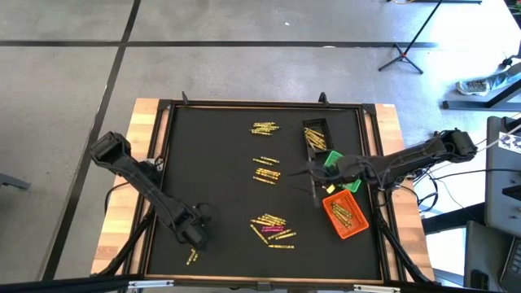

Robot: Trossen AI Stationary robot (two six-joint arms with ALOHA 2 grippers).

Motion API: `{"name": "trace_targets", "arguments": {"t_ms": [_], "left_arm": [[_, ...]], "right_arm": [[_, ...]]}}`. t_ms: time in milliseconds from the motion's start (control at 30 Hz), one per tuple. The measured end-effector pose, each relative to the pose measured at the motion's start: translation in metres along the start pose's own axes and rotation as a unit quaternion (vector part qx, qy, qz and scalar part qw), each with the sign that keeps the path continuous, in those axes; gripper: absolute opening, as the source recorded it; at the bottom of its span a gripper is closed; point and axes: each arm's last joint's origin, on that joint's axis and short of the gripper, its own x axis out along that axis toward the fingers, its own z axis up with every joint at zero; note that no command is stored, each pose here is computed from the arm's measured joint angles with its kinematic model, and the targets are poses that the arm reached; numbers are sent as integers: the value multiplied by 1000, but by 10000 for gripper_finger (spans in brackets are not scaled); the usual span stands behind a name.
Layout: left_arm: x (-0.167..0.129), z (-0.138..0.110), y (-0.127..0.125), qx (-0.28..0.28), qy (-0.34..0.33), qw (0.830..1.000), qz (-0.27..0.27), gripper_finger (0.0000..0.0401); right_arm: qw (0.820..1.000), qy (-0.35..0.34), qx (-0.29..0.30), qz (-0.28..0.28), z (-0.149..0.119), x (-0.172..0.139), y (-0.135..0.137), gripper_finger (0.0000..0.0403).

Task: Sort crayons
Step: Put the yellow crayon into the black basket

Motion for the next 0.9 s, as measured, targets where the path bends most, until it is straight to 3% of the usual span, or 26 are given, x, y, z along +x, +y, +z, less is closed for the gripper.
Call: {"name": "trace_targets", "arguments": {"t_ms": [167, 333, 667, 900], "left_arm": [[16, -5, 13, -15, 2, 1000, 14, 108], [27, -4, 16, -16, -3, 1000, -14, 108], [32, -4, 21, -18, -9, 1000, -13, 108], [33, -4, 22, 16, -11, 1000, -9, 87]], "right_arm": [[1000, 1, -1, 0, 0, 0, 0, 154], [1000, 2, -1, -1, 0, 0, 0, 154], [1000, 5, -2, 0, -1, 0, 0, 154], [1000, 5, -2, 0, -1, 0, 0, 154]]}}
